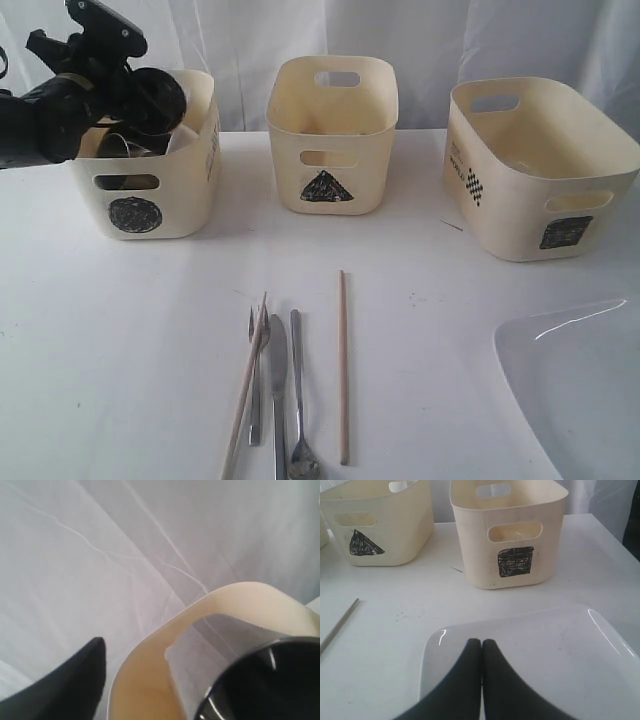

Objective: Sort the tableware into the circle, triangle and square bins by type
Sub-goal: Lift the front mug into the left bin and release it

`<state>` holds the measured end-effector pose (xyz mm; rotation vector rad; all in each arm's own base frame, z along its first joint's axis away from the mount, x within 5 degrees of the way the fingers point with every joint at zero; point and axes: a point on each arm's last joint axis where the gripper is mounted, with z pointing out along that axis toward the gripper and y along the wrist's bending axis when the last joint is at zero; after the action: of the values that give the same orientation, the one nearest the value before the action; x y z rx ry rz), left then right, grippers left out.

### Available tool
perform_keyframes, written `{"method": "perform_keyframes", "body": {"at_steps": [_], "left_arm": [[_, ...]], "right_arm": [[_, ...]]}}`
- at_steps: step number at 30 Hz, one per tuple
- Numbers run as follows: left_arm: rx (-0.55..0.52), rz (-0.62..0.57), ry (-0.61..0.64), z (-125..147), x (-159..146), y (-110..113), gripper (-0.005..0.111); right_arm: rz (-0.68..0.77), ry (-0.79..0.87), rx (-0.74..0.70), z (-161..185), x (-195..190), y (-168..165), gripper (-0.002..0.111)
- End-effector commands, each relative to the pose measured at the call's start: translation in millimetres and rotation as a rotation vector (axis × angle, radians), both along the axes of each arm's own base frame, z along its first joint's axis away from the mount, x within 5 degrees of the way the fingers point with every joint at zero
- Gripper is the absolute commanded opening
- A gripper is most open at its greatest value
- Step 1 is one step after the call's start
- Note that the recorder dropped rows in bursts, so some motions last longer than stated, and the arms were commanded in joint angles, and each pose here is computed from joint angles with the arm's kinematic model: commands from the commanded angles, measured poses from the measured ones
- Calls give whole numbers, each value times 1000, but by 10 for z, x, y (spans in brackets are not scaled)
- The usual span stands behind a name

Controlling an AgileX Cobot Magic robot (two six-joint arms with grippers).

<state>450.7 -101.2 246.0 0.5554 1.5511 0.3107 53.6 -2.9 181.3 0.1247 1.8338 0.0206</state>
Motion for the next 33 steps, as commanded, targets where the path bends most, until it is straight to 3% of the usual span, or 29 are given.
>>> {"method": "perform_keyframes", "body": {"at_steps": [1,4,9,13,17,20,23,25,33], "left_arm": [[-51,10,-48,110,-8,7,87],[-56,7,-53,220,-51,15,88],[-102,15,-149,691,-225,60,88],[-285,89,-191,1153,-468,197,87],[-493,191,-173,1356,-629,336,78],[-514,193,-135,1333,-631,339,52],[-444,154,-85,1217,-567,278,5],[-417,147,-65,1115,-505,253,0],[-370,171,60,518,-215,180,0]], "right_arm": [[-5,-8,0,6,-3,-3,0],[-5,-8,0,6,-3,-3,0],[-5,-8,0,6,-3,-3,0],[-5,-8,0,6,-3,-3,0],[-5,-8,0,6,-3,-3,0],[-5,-8,0,6,-3,-3,0],[-5,-8,0,6,-3,-3,0],[-5,-8,0,6,-3,-3,0],[-5,-8,0,6,-3,-3,0]]}}
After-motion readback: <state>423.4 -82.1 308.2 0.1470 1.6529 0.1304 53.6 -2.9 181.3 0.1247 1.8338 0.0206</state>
